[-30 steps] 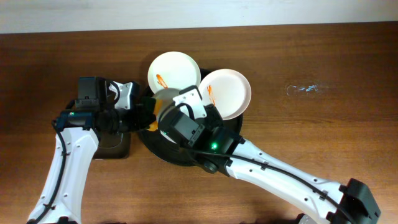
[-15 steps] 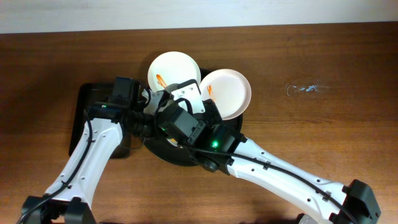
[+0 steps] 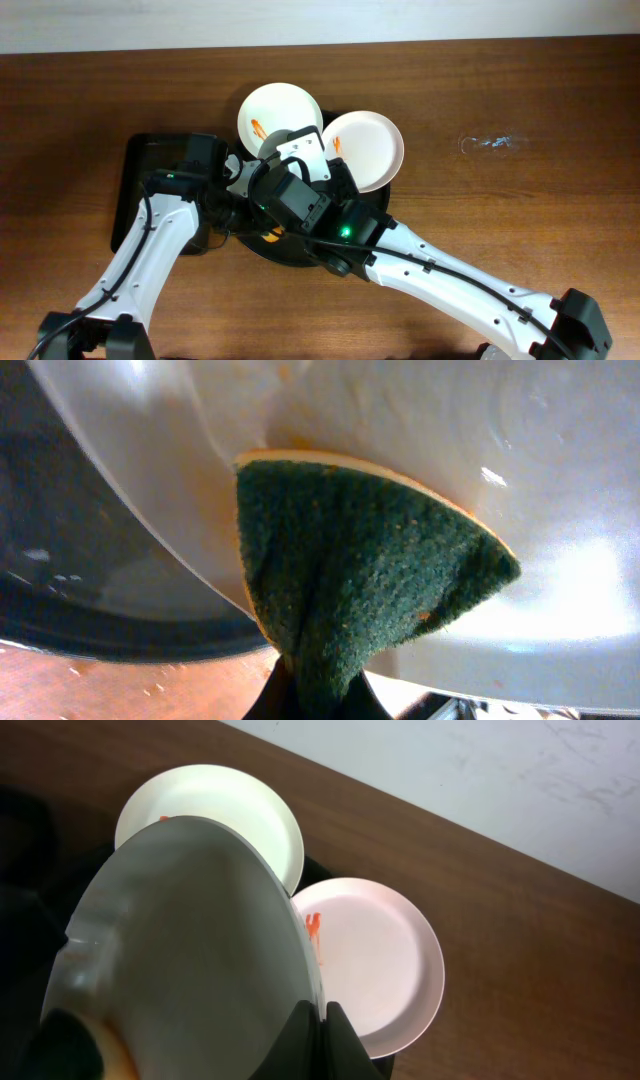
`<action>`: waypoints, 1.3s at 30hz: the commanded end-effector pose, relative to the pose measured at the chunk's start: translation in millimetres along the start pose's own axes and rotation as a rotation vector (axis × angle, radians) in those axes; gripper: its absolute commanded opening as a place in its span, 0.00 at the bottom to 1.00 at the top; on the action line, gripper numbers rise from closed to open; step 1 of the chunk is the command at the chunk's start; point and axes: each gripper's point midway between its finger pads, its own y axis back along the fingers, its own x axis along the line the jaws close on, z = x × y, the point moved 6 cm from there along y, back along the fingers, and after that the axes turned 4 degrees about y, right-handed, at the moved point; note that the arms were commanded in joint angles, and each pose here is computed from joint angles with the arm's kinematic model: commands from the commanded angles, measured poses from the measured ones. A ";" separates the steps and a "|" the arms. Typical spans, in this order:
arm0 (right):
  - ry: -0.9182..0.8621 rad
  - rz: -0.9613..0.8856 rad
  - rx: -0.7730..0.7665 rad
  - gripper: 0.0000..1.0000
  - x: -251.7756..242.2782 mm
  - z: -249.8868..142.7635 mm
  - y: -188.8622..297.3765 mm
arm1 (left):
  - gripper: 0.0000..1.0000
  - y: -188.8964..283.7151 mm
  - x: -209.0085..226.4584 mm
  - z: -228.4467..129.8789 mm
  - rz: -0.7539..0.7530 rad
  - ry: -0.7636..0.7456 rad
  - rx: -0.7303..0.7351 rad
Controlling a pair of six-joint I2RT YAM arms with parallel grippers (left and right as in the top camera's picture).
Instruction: Clean dirty plates on tray and stack at the side
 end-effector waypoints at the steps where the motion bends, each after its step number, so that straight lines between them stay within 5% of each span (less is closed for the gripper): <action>1: -0.051 -0.015 -0.043 0.04 -6.5 13.9 8.6 | 0.00 -2.1 5.9 11.7 0.056 -0.004 -0.063; 10: -0.063 -0.012 -0.055 0.04 -10.5 16.8 13.4 | 0.00 8.4 19.5 39.5 0.106 0.016 -0.215; 15: -0.064 -0.012 -0.055 0.04 -10.7 17.0 13.3 | 0.00 4.3 22.5 11.2 0.118 0.074 -0.070; 22: -0.063 -0.012 -0.055 0.04 -10.6 16.9 13.2 | 0.00 -2.3 -34.8 -21.1 -0.263 -0.048 0.121; 32: -0.063 -0.012 -0.055 0.04 -10.6 16.9 13.4 | 0.00 -34.2 -5.9 -7.9 -0.137 -0.017 0.146; 39: -0.057 -0.012 -0.050 0.04 -10.3 15.7 13.7 | 0.00 -25.8 16.9 26.7 -0.154 0.046 -0.011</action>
